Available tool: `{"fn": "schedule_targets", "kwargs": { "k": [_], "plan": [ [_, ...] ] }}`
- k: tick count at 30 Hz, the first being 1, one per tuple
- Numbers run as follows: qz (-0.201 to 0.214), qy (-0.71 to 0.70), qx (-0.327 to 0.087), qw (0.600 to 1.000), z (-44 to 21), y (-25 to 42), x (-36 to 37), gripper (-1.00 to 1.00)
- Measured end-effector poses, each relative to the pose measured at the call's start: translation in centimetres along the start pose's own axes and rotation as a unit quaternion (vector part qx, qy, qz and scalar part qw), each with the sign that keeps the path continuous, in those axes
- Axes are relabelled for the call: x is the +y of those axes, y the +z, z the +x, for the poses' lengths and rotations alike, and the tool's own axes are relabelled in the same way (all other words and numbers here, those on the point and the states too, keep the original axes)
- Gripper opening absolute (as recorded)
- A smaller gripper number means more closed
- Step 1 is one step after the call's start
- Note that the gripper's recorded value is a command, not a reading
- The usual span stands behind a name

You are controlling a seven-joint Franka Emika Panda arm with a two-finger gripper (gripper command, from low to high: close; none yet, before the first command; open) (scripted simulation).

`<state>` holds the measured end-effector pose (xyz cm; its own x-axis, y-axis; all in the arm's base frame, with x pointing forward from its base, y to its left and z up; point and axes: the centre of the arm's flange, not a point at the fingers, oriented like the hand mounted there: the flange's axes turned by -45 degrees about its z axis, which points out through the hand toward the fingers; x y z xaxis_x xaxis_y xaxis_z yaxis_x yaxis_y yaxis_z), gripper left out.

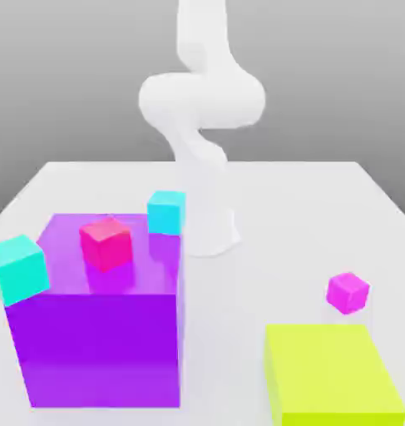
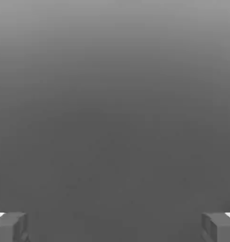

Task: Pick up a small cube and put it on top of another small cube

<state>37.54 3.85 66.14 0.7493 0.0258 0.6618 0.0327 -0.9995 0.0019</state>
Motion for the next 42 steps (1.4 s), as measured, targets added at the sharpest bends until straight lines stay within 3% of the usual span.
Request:
{"fn": "schedule_targets", "kwargs": {
  "k": [5,10,19,30,31,42],
  "plan": [
    [0.023,-0.049,-0.089,0.995,-5.6,11.6,-8.7,0.00],
    [0.044,-0.100,-0.175,0.979,-15.0,19.9,-16.2,0.00],
    [0.079,-0.202,-0.332,0.918,-39.1,25.8,-24.4,0.00],
    [0.082,-0.208,-0.344,0.912,-45.0,30.2,-24.7,0.00],
    [0.081,-0.208,-0.345,0.912,-45.3,30.6,-24.6,-1.00],
    [0.084,-0.206,-0.343,0.913,-43.7,29.0,-25.0,-1.00]
  ]
}}
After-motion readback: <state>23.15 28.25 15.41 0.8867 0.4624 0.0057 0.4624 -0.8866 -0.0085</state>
